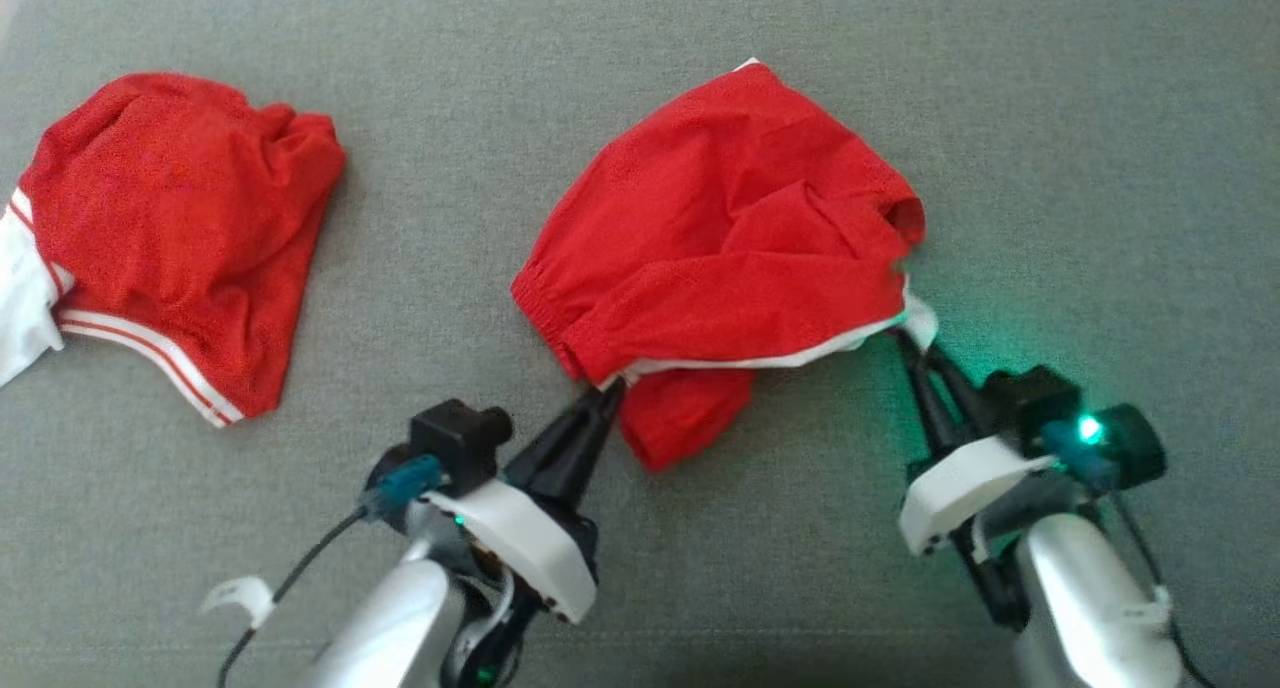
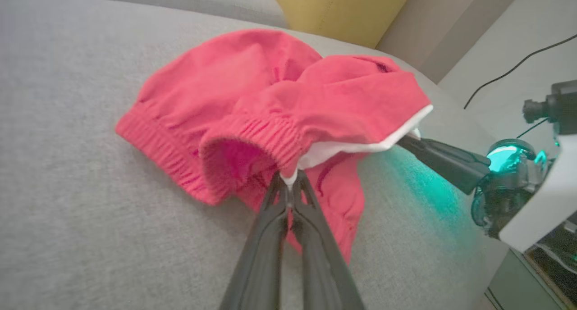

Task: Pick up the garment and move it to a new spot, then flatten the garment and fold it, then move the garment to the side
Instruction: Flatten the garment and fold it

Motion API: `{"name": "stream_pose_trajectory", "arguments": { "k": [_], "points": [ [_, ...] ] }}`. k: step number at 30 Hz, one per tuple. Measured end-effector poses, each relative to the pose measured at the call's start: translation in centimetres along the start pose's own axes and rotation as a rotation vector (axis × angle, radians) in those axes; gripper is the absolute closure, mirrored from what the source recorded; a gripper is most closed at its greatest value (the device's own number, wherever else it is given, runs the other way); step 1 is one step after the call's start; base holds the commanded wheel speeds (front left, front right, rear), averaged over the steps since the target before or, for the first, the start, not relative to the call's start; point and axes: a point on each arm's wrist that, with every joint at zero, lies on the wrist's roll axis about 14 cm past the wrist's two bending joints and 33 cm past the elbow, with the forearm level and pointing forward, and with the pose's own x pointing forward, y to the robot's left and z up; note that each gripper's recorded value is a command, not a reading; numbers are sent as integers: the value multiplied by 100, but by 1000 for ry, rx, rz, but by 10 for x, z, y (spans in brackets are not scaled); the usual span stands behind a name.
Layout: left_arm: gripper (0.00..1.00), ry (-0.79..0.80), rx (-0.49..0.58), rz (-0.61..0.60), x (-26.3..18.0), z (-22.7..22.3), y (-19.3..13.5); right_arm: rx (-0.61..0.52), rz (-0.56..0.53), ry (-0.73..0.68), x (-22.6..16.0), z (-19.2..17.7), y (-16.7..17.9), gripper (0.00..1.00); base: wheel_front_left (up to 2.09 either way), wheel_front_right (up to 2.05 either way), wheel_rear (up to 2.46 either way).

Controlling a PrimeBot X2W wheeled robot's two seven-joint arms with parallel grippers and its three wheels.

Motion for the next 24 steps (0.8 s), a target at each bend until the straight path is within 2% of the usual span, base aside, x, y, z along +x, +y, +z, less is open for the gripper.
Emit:
{"name": "stream_pose_trajectory", "arguments": {
  "k": [5,10,15,21,24],
  "points": [
    [100,-98,70,34,-5,31,14,36,-69,-149,-7,40,-22,100,0,0,0],
    [100,-209,168,54,-13,76,20,13,-125,-299,-23,89,-40,100,0,0,0],
    [100,-326,298,33,-21,134,15,-53,-173,-445,-45,143,-51,100,0,0,0],
    [100,-461,432,15,-36,201,-2,-171,-218,-657,-82,227,-60,100,0,0,0],
    [100,-532,476,9,-47,231,-14,-209,-229,-708,-101,250,-62,100,0,0,0]
  ]
}}
